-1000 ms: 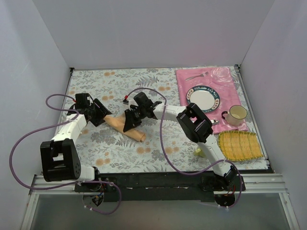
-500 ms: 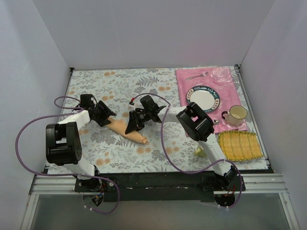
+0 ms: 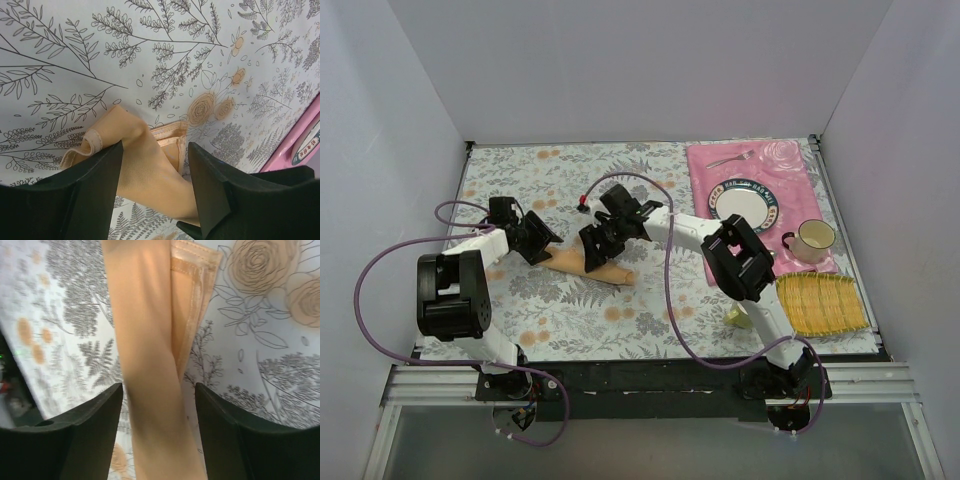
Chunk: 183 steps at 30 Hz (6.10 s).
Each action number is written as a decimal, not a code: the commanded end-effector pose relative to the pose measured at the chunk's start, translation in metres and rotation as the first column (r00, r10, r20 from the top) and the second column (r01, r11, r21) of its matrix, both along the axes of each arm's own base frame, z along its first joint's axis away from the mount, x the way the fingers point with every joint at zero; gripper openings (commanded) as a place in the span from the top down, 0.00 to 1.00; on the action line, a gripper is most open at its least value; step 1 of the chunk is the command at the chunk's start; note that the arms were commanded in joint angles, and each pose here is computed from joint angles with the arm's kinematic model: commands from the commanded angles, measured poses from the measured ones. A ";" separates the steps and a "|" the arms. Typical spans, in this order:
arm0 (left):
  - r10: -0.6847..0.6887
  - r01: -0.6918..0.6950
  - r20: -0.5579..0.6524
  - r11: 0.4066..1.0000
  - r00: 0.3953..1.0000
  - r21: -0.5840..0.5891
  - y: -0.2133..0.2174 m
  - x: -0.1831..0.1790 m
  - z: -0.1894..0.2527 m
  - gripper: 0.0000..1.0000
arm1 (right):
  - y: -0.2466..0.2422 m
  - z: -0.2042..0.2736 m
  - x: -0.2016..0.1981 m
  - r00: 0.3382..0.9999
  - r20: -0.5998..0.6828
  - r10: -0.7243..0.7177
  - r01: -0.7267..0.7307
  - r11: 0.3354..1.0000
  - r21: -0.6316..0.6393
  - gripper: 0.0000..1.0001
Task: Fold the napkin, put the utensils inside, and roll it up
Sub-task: Roll the napkin with the utensil
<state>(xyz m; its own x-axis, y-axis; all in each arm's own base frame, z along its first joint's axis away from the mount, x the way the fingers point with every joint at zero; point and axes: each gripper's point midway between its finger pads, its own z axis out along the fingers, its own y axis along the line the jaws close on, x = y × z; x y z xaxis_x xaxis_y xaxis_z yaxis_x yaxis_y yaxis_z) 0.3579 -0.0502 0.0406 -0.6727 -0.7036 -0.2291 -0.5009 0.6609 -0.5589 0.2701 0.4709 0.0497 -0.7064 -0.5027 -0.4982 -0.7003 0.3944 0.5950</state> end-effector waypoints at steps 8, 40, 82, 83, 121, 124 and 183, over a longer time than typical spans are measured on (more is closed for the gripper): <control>-0.008 0.009 -0.031 0.998 0.999 0.059 0.010 0.004 -0.007 0.46 | 0.012 0.041 -0.004 0.755 0.614 0.231 -0.097 0.965 -0.244 0.26; 0.002 -0.013 0.076 0.989 0.997 0.147 0.013 0.023 0.045 0.34 | 0.014 -0.023 -0.017 0.838 0.524 0.153 0.013 0.954 -0.299 0.65; -0.107 0.107 0.048 0.994 0.993 -0.003 -0.046 0.011 0.010 0.39 | -0.016 0.002 -0.013 0.973 -0.221 -0.062 0.104 0.978 0.182 0.43; -0.108 0.108 0.047 0.994 0.993 -0.001 -0.046 0.012 0.010 0.39 | -0.019 0.000 -0.007 0.982 -0.168 -0.086 0.111 0.984 0.143 0.42; 0.031 -0.035 0.041 0.993 0.999 0.110 -0.020 0.043 0.061 0.34 | -0.007 0.040 -0.046 0.689 0.669 0.277 -0.038 0.936 -0.349 0.26; 0.128 -0.132 0.032 0.980 0.991 0.151 -0.005 0.035 0.074 0.33 | -0.003 0.036 -0.050 0.682 0.670 0.293 -0.049 0.932 -0.358 0.26; -0.107 0.118 0.083 0.983 0.991 -0.138 -0.060 -0.004 0.046 0.32 | -0.028 -0.017 -0.043 0.918 -0.396 0.025 0.056 0.980 0.192 0.62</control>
<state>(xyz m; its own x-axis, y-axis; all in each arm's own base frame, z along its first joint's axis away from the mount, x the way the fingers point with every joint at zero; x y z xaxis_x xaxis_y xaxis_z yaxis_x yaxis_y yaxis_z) 0.3512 -0.1118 0.0829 -0.7457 -0.6491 -0.1503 -0.4078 0.6231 -0.6674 0.2261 0.4450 0.0362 -0.8604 -0.4200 -0.2885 -0.4147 0.2482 0.8755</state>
